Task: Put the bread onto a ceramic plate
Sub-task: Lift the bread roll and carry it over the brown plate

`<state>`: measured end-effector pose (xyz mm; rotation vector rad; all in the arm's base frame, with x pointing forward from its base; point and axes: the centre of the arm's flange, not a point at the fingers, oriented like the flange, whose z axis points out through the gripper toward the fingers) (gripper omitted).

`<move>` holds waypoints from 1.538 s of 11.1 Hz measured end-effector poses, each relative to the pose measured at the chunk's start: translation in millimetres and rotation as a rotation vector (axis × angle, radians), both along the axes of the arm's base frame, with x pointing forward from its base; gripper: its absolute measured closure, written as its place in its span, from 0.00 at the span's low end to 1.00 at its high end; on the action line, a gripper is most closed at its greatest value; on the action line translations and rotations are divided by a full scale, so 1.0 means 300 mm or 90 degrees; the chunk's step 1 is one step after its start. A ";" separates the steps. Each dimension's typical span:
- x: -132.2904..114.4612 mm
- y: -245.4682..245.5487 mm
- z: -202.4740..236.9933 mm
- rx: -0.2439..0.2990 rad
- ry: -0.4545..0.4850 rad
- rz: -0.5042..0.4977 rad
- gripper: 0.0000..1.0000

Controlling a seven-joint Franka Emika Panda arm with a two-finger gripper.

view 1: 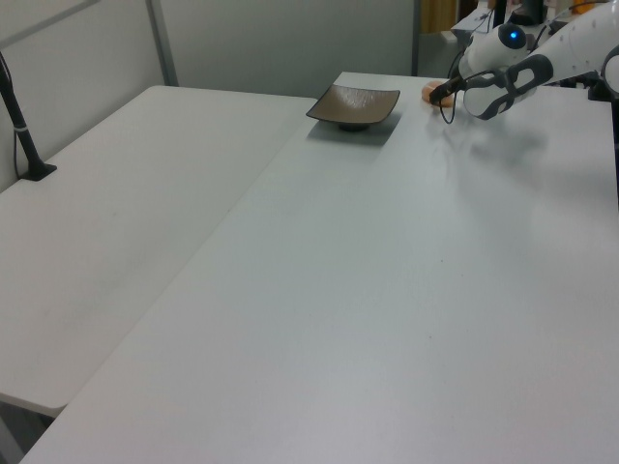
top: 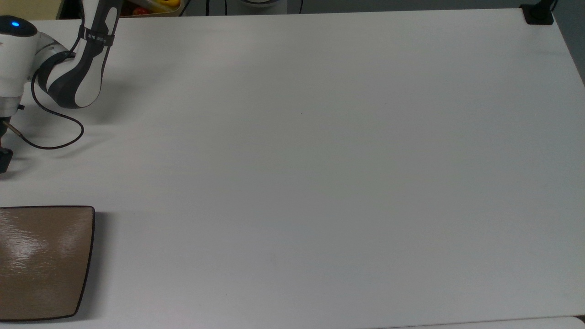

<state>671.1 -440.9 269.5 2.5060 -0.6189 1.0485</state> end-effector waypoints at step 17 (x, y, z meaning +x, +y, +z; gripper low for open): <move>0.201 0.328 0.311 -0.008 -0.087 0.091 0.68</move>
